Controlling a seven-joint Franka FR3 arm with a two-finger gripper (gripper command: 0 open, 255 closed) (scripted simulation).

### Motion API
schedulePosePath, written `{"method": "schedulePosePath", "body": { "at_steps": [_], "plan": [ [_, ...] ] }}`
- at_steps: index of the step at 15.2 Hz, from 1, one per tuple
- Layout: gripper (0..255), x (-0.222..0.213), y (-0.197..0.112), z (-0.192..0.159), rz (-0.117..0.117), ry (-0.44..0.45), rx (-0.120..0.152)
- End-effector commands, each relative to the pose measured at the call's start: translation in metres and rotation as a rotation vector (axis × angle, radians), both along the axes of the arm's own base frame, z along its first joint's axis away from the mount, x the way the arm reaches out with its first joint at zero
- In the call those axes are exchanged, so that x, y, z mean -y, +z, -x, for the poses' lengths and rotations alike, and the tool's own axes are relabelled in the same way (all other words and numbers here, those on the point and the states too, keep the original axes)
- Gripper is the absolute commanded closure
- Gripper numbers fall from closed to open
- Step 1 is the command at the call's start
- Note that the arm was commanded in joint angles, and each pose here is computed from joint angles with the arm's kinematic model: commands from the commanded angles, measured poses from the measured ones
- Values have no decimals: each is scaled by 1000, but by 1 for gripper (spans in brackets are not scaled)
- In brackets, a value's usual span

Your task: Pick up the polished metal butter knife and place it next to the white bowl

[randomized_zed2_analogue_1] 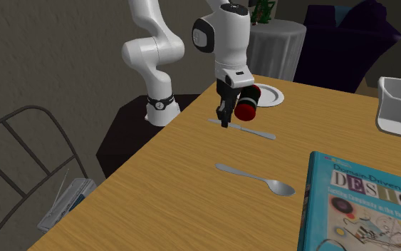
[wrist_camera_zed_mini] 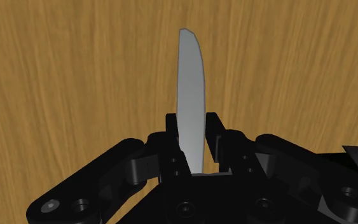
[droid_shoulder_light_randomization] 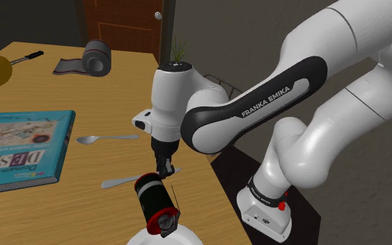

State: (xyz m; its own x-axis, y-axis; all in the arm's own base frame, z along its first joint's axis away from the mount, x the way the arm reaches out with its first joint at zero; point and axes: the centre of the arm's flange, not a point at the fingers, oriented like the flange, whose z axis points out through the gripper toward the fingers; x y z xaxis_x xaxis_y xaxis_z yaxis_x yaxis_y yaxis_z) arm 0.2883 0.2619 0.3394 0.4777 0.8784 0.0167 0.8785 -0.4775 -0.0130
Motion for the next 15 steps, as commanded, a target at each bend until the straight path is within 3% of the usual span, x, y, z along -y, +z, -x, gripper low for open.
{"method": "schedulePosePath", "body": {
  "at_steps": [1,15],
  "plan": [
    [255,0,-2,0,2,0,-3],
    [255,0,72,0,2,0,-3]
  ]
}}
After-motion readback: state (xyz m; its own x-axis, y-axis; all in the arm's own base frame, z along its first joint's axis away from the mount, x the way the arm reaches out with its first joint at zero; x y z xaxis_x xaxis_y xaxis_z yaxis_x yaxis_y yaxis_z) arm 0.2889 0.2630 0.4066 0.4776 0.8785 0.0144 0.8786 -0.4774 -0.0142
